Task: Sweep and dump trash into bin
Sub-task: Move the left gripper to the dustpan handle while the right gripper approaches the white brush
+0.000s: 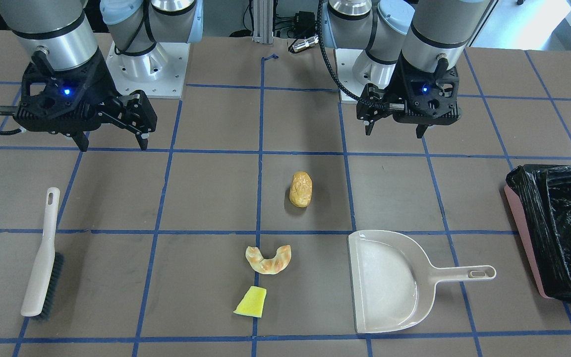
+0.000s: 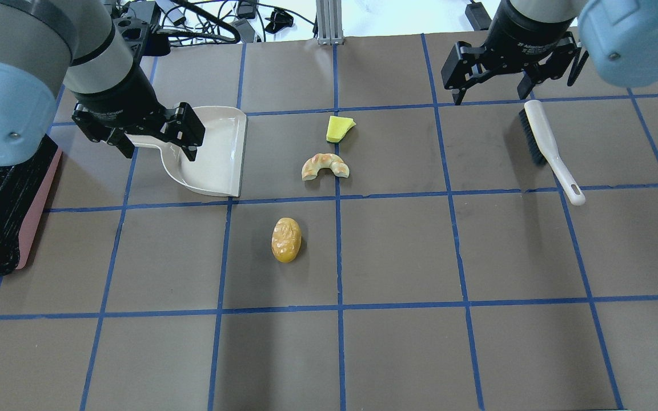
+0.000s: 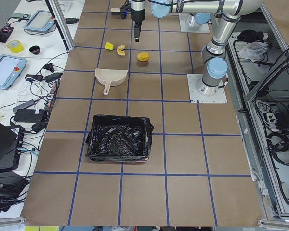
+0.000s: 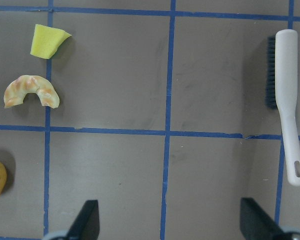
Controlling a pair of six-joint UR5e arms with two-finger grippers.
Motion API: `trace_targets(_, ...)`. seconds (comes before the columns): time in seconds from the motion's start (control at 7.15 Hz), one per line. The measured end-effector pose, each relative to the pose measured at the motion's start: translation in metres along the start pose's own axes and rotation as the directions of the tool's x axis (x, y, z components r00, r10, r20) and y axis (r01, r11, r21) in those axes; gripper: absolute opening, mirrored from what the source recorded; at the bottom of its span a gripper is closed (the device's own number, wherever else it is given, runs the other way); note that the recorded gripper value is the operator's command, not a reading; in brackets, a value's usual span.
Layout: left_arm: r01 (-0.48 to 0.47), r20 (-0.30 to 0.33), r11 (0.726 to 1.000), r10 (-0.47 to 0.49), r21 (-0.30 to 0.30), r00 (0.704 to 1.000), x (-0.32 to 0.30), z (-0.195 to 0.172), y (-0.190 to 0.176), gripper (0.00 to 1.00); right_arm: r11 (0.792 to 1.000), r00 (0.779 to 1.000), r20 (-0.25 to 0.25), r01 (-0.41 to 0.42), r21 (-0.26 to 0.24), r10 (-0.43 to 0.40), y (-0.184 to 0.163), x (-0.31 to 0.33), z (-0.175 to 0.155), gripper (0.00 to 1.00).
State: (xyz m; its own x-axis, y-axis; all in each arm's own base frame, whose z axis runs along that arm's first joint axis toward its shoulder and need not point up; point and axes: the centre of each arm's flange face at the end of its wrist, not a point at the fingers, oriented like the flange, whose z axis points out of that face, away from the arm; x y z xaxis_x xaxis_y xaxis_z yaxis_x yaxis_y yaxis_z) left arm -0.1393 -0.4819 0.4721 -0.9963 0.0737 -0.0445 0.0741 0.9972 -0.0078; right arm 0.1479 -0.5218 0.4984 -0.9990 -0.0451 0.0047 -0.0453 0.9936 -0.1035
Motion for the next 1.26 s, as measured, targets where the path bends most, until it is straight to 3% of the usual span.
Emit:
trace_targets(0.7,0.044,-0.006,0.999,-0.044,-0.008,0.999,-0.010,0.007,-0.008,1.00,1.000,1.000,0.002,-0.003,-0.003,0.003,-0.001,0.000,0.002,1.00)
trace_targets(0.98,0.171,-0.016,0.985,-0.172,-0.007,0.985,-0.034,0.012,-0.014,1.00,1.000,1.000,-0.004,-0.001,-0.004,0.001,-0.002,0.004,0.003,1.00)
trace_targets(1.26,0.322,-0.061,0.946,-0.323,-0.027,0.945,-0.055,0.018,-0.018,1.00,1.000,1.000,-0.006,-0.011,-0.007,0.011,-0.004,0.011,0.004,1.00)
